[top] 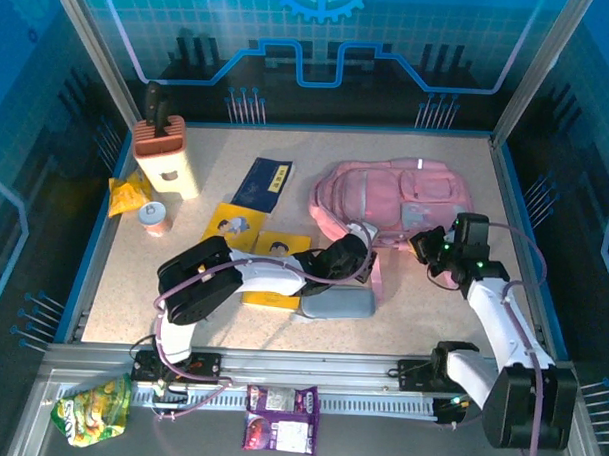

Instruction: Pack the student bag

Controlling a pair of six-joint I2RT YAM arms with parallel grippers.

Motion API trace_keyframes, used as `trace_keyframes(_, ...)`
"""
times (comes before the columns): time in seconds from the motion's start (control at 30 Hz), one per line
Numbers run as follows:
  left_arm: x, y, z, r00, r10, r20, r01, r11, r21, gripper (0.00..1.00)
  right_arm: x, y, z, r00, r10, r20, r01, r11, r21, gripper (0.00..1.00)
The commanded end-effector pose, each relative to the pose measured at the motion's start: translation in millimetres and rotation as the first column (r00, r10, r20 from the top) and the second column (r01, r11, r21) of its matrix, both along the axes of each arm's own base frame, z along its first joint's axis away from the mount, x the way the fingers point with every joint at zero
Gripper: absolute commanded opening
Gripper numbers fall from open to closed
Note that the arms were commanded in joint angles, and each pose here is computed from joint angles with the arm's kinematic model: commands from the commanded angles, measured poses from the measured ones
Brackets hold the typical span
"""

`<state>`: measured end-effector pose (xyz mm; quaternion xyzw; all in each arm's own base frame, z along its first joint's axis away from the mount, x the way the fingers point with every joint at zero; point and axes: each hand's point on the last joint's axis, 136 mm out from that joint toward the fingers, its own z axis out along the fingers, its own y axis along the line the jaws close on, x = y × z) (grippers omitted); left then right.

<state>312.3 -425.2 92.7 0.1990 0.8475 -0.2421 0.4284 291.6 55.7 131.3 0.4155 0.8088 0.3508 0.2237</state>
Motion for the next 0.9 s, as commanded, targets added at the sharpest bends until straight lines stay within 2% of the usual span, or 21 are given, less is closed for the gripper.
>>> trace_keyframes(0.0, 0, 13, 13, 0.999, 0.018, -0.027, -0.018, 1.0, -0.021, 0.0, 25, -18, 27, 0.996, 0.014, 0.093, -0.008, 0.998, -0.062, 0.0)
trace_keyframes(0.23, -12, -18, 27, 0.989, -0.091, -0.116, 0.08, 0.992, -0.097, 0.0, 56, -56, 27, 0.996, -0.02, 0.092, 0.029, 0.994, -0.105, 0.0)
trace_keyframes(0.33, -9, -32, 29, 0.984, -0.082, -0.155, 0.061, 0.989, -0.137, 0.0, 69, -74, 21, 0.996, -0.044, 0.073, 0.053, 0.991, -0.119, 0.0)
trace_keyframes(0.43, -1, -44, 26, 0.979, -0.069, -0.194, 0.044, 0.99, -0.132, 0.0, 78, -78, 17, 0.997, -0.031, 0.076, 0.039, 0.994, -0.103, 0.0)
trace_keyframes(0.47, 0, -48, 26, 0.977, -0.072, -0.198, 0.046, 0.99, -0.132, 0.0, 78, -78, 16, 0.997, -0.027, 0.075, 0.034, 0.994, -0.099, 0.03)
trace_keyframes(0.6, 3, -56, 32, 0.979, -0.084, -0.186, 0.055, 0.986, -0.156, 0.0, 66, -60, 11, 0.997, 0.033, 0.063, -0.03, 0.998, -0.056, 0.32)
trace_keyframes(0.7, 5, -59, 30, 0.978, -0.082, -0.193, 0.055, 0.988, -0.141, 0.0, 44, -50, 5, 0.998, 0.06, 0.017, -0.059, 0.997, -0.041, 0.53)
trace_keyframes(0.87, 4, -66, 32, 0.974, -0.105, -0.202, 0.07, 0.983, -0.172, 0.0, 8, -23, -5, 0.996, 0.085, -0.024, -0.084, 0.996, 0.039, 0.72)
